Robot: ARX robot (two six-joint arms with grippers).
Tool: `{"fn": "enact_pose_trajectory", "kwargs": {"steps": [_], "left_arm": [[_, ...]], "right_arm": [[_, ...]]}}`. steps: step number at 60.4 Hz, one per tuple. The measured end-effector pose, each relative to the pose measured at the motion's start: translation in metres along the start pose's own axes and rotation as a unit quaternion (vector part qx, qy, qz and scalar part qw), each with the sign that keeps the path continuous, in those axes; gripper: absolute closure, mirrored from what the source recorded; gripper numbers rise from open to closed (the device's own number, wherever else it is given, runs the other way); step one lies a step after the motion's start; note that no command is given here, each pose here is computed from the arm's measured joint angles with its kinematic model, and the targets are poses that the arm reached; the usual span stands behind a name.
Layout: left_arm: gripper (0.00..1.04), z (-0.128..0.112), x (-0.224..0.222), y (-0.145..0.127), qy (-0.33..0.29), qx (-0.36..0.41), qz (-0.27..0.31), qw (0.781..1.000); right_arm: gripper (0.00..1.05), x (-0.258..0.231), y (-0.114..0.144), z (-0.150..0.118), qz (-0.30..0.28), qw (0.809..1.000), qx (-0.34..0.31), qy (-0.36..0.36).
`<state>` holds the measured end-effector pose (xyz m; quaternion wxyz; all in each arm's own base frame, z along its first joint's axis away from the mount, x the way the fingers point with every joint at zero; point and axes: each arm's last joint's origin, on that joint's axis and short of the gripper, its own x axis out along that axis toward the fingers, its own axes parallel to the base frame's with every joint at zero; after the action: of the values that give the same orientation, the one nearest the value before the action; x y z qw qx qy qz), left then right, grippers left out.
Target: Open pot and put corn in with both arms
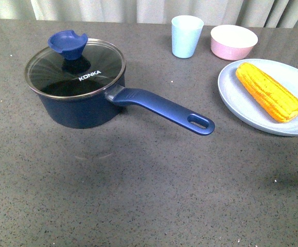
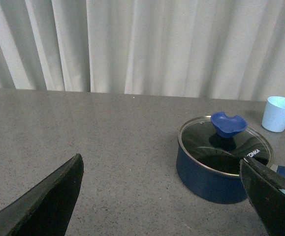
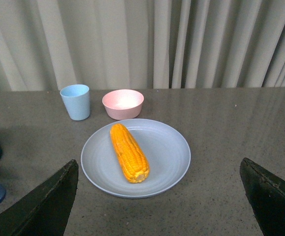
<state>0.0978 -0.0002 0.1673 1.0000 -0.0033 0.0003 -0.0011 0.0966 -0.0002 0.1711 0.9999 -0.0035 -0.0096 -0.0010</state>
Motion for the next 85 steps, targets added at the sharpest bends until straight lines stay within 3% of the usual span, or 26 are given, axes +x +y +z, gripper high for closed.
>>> {"fn": "enact_pose_trajectory", "kwargs": {"steps": [39,41,46,51,68,85], "left_arm": [[0.09,0.000,0.000,0.000,0.000,0.000,0.000,1.000],[0.09,-0.001,0.000,0.000,0.021,-0.008,-0.013,1.000],[0.09,0.000,0.003,-0.002,0.152,-0.069,-0.073,0.983],[0.09,0.002,0.015,-0.004,0.200,-0.094,-0.089,0.971],[0.09,0.025,0.076,-0.013,0.166,-0.082,-0.113,0.976],[0.09,0.015,0.145,-0.040,0.181,-0.059,-0.140,0.972]], "right_arm": [[0.09,0.000,0.000,0.000,0.000,1.000,0.000,0.000],[0.09,0.000,0.000,0.000,0.000,1.000,0.000,0.000],[0.09,0.000,0.000,0.000,0.001,1.000,0.000,0.000],[0.09,0.000,0.000,0.000,0.000,1.000,0.000,0.000],[0.09,0.000,0.000,0.000,0.000,1.000,0.000,0.000],[0.09,0.000,0.000,0.000,0.000,1.000,0.000,0.000]]}}
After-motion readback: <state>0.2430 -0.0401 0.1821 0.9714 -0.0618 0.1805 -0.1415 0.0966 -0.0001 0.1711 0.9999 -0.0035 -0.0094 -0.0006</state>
